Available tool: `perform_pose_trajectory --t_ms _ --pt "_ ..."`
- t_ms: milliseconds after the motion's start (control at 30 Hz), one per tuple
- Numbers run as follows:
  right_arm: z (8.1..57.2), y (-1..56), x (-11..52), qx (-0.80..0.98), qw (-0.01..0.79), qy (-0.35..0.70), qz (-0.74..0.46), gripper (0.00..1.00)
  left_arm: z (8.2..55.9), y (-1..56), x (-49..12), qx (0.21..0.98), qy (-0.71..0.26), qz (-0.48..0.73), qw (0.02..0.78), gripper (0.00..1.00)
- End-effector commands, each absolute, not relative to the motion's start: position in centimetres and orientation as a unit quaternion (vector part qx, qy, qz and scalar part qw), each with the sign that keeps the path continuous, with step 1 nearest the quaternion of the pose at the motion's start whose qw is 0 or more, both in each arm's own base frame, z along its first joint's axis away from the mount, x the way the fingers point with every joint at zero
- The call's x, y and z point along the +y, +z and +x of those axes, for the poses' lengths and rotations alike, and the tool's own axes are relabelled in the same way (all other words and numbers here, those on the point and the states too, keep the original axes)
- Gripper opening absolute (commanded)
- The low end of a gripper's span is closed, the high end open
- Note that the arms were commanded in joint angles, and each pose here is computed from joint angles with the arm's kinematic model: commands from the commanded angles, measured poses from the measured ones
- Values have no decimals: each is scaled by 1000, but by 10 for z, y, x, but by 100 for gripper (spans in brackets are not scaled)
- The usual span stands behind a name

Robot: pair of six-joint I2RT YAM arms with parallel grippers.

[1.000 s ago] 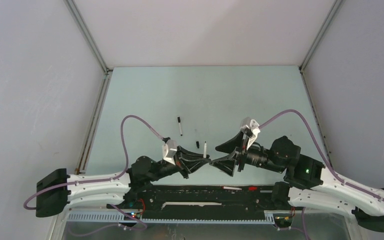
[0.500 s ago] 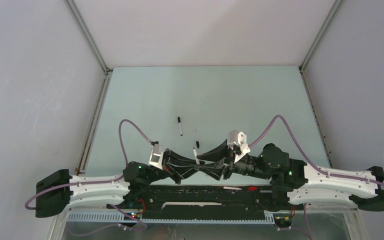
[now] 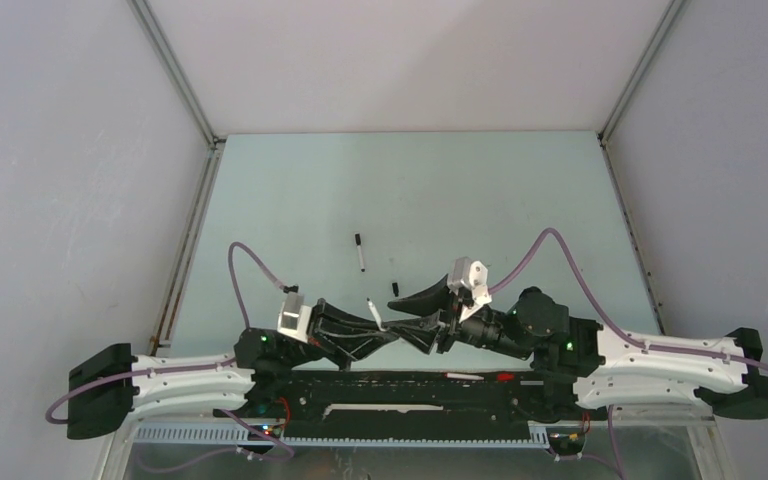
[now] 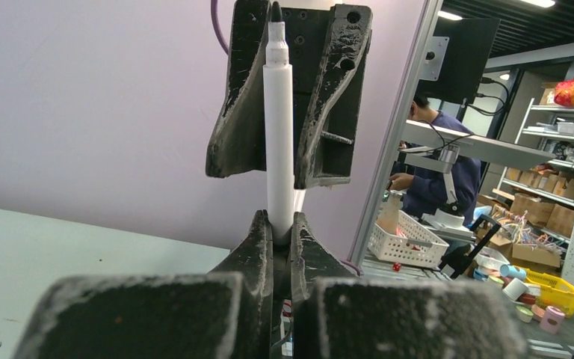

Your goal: Insert the pens into the pen caps

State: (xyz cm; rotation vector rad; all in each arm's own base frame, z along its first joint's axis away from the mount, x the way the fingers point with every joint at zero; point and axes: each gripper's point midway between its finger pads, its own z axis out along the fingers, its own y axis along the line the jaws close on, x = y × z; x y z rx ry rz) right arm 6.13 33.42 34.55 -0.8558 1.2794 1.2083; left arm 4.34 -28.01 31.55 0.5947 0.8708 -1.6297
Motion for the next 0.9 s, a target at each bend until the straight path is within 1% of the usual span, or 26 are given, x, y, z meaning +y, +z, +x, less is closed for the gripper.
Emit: perform_pose_trajectory --t_ms 0,167,333,567,633,667,700,767,800,833,867 --pt "55 357 340 518 565 530 -364 40 38 317 -276 358 -701 253 563 0" --pt "49 359 345 506 558 539 -376 38 38 318 -277 358 -702 254 561 0" --pt "49 356 351 510 554 535 -382 31 38 318 -277 358 -703 252 561 0" --pt "48 352 360 513 550 530 -391 15 40 318 -276 359 -702 247 563 0" --pt "48 352 361 512 551 530 -391 7 40 318 -275 359 -702 245 564 0" --pt "47 353 361 511 551 531 -391 2 41 319 -275 359 -702 244 564 0" --pt "46 353 361 510 552 531 -392 0 41 319 -275 360 -702 242 565 0" --pt "45 353 361 509 552 530 -394 0 44 319 -274 365 -701 235 565 0" --pt "45 353 360 509 552 530 -394 0 46 318 -275 371 -699 231 566 3" --pt "46 353 360 509 552 529 -393 0 49 316 -275 379 -695 228 566 12" --pt "47 353 359 512 554 527 -391 0 51 313 -276 387 -691 226 567 28"
